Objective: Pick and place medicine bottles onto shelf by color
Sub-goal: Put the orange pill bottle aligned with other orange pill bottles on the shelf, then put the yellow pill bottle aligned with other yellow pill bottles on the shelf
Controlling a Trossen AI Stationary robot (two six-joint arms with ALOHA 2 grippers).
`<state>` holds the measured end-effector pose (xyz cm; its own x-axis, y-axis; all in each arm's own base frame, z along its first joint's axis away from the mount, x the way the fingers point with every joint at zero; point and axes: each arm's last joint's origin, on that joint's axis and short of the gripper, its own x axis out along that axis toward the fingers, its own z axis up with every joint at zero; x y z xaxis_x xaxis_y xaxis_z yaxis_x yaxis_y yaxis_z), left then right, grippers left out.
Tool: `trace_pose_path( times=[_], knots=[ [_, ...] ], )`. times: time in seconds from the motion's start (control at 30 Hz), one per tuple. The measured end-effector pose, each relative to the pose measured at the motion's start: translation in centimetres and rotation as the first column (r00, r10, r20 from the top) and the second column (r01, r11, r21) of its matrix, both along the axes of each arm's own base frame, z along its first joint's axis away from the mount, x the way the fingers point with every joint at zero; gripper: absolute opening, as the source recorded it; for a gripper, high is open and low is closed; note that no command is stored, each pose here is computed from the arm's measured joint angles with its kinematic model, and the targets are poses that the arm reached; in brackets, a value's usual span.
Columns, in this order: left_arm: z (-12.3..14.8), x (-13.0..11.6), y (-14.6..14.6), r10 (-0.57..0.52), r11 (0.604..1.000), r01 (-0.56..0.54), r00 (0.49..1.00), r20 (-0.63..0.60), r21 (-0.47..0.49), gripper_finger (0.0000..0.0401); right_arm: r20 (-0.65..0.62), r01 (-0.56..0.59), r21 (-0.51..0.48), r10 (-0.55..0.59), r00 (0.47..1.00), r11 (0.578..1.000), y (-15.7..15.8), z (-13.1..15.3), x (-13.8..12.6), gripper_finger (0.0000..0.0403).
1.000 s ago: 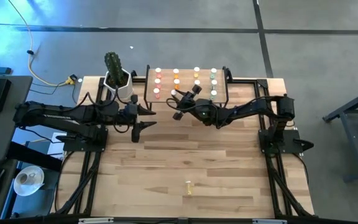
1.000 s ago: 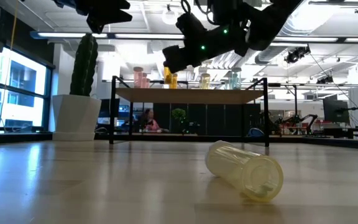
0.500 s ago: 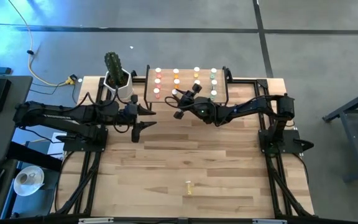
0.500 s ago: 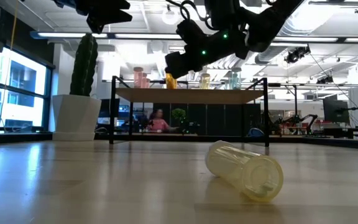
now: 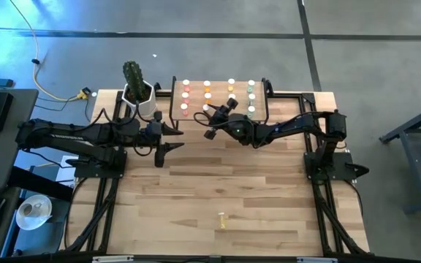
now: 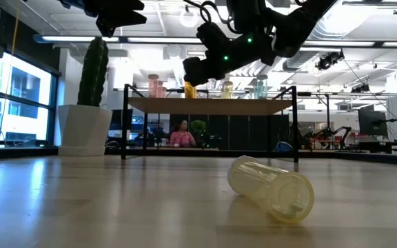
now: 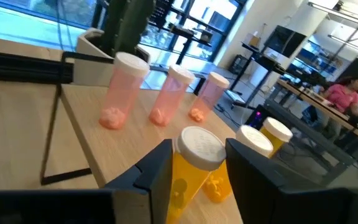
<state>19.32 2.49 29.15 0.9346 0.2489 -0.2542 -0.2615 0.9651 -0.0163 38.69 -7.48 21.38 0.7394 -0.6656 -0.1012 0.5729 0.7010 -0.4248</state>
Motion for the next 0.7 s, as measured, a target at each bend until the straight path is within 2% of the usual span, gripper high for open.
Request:
trace_pose_path(
  times=[0.23, 0.47, 0.7],
  knots=[
    [0.0, 0.0, 0.0, 0.000, 1.000, 0.000, 1.000, 0.000, 0.000, 0.0181, -0.007, 0.024, -0.002, -0.024, 1.000, 1.000, 0.0, -0.1, -0.1, 0.0162],
    [0.0, 0.0, 0.0, 0.000, 1.000, 0.000, 1.000, 0.000, -0.001, 0.0181, 0.004, 0.021, -0.004, -0.021, 1.000, 1.000, 0.2, 0.3, -0.1, 0.0165],
    [-0.1, 0.0, 0.0, 0.000, 1.000, 0.000, 1.000, -0.013, -0.002, 0.0181, 0.046, -0.010, -0.016, 0.010, 0.999, 1.000, 1.6, 2.1, -0.5, 0.0165]
  ],
)
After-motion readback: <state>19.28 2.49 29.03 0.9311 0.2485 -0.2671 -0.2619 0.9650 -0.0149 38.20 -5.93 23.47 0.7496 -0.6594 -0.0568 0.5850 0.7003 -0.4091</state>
